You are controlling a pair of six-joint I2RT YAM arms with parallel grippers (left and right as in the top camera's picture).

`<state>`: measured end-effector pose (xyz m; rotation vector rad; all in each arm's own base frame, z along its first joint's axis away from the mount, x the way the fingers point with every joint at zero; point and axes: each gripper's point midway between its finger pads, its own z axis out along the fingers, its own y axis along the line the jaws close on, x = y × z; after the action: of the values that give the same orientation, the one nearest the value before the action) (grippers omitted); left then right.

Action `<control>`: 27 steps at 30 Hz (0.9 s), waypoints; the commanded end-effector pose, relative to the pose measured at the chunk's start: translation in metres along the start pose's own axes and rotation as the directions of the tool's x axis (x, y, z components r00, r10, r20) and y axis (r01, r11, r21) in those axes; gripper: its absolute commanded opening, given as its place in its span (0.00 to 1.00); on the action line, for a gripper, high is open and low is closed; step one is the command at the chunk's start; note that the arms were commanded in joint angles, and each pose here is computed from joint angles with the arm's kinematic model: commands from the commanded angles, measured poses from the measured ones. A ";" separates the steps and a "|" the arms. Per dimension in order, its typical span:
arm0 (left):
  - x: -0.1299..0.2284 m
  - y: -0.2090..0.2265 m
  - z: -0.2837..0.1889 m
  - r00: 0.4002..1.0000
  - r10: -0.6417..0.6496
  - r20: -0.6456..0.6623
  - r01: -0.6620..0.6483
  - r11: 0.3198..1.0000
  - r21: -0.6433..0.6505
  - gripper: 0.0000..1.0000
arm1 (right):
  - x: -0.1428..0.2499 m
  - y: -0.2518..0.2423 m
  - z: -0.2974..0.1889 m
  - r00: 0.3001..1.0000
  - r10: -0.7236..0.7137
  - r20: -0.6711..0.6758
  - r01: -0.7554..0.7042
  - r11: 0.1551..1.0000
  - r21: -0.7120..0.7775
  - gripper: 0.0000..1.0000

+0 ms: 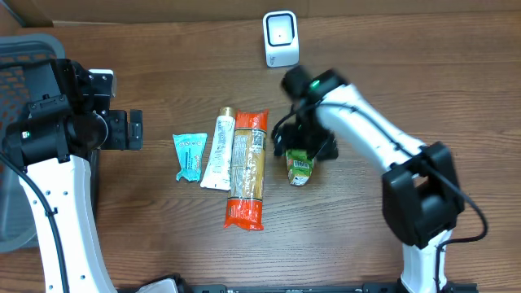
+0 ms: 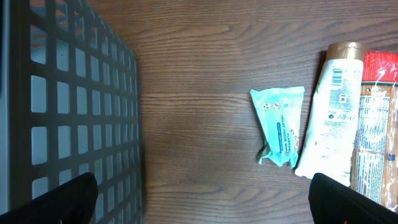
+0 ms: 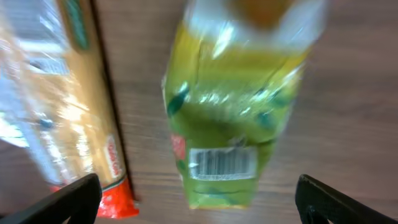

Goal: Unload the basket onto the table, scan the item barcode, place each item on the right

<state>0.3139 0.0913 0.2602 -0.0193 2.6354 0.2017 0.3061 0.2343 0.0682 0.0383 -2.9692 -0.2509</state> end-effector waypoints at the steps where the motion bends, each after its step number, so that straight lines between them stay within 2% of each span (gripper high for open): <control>1: -0.002 0.000 -0.004 1.000 0.012 0.016 -0.012 1.000 0.005 1.00 | 0.005 -0.014 0.017 0.988 0.138 0.065 -0.145 0.982 0.120 1.00; 6: -0.002 0.000 -0.004 1.000 0.012 0.016 -0.012 1.000 0.005 1.00 | 0.003 -0.019 0.037 0.983 0.166 0.082 -0.174 0.978 0.112 0.99; 9: -0.002 0.000 -0.004 1.000 0.012 0.016 -0.012 1.000 0.005 1.00 | 0.004 -0.018 0.042 0.983 0.166 0.076 -0.173 0.980 0.099 0.84; 13: -0.002 0.000 -0.004 1.000 0.012 0.016 -0.012 1.000 0.005 1.00 | 0.004 -0.018 0.042 0.983 0.166 0.076 -0.173 0.980 0.099 0.40; 19: -0.002 0.000 -0.004 1.000 0.012 0.016 -0.012 1.000 0.005 1.00 | 0.004 -0.017 0.038 0.983 0.166 0.071 -0.173 0.980 0.096 0.17; 22: -0.002 0.000 -0.004 1.000 0.012 0.016 -0.012 1.000 0.005 1.00 | 0.003 -0.015 0.028 0.985 0.158 0.074 -0.165 0.981 0.100 0.11; 25: -0.002 0.000 -0.004 1.000 0.012 0.016 -0.012 1.000 0.005 0.99 | 0.001 -0.018 0.015 0.983 0.155 0.100 -0.167 0.978 0.128 0.11; 26: -0.002 0.000 -0.004 1.000 0.012 0.016 -0.012 1.000 0.005 1.00 | -0.001 -0.020 0.010 0.982 0.151 0.113 -0.167 0.976 0.142 0.15; 27: -0.002 0.000 -0.004 1.000 0.012 0.016 -0.012 1.000 0.005 1.00 | -0.001 -0.020 0.006 0.982 0.147 0.122 -0.164 0.975 0.150 0.25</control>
<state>0.3140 0.0913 0.2602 -0.0193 2.6350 0.2018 0.2862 0.2142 0.0347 -0.2054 -2.9743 0.0117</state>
